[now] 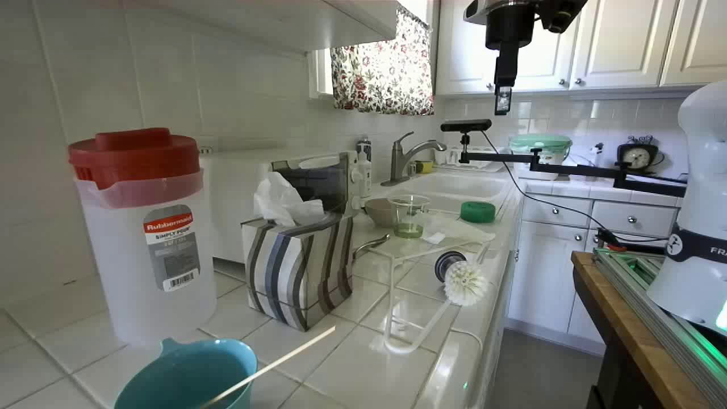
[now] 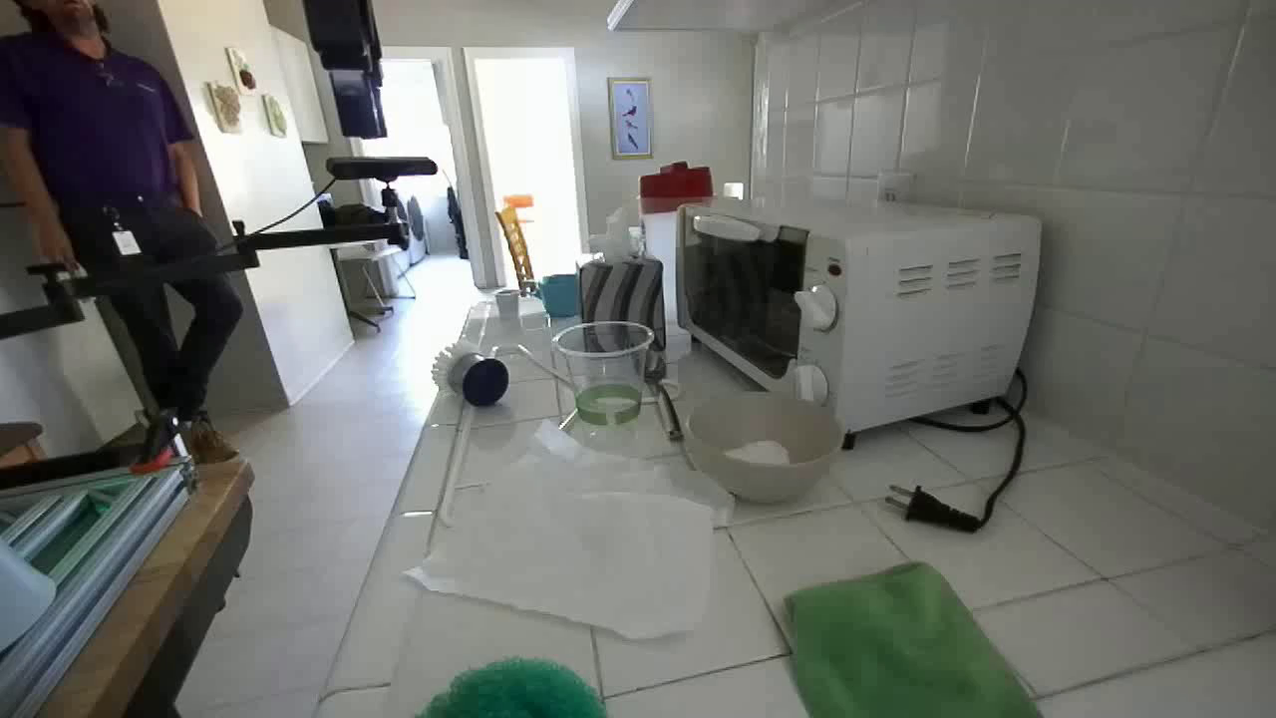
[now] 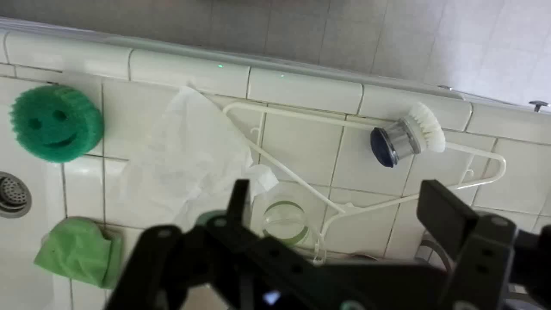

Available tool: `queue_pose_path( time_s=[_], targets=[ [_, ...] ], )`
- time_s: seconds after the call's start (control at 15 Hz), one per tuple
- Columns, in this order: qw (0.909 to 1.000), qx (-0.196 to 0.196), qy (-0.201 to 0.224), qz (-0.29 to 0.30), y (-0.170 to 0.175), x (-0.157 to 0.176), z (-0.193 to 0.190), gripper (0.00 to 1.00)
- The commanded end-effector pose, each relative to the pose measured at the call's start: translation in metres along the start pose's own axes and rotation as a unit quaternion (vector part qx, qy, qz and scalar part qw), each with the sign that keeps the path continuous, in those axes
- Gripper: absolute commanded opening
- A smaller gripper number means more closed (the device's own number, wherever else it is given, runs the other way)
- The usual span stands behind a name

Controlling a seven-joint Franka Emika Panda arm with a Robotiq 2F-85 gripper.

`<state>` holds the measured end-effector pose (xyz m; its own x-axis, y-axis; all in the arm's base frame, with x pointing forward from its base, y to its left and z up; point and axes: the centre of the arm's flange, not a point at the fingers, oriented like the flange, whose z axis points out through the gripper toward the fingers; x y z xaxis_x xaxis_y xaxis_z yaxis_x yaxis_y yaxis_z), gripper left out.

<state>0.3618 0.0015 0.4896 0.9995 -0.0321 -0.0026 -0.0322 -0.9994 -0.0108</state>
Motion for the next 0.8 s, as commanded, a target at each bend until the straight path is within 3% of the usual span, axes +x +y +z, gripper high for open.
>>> queue_pose_path(
  time_s=[0.0,0.73],
  targets=[
    [1.0,0.0,0.0,0.0,0.0,0.0,0.0,1.0],
    [0.9999,-0.007,0.005,0.008,0.0024,0.0012,-0.0004,1.0]
  ],
)
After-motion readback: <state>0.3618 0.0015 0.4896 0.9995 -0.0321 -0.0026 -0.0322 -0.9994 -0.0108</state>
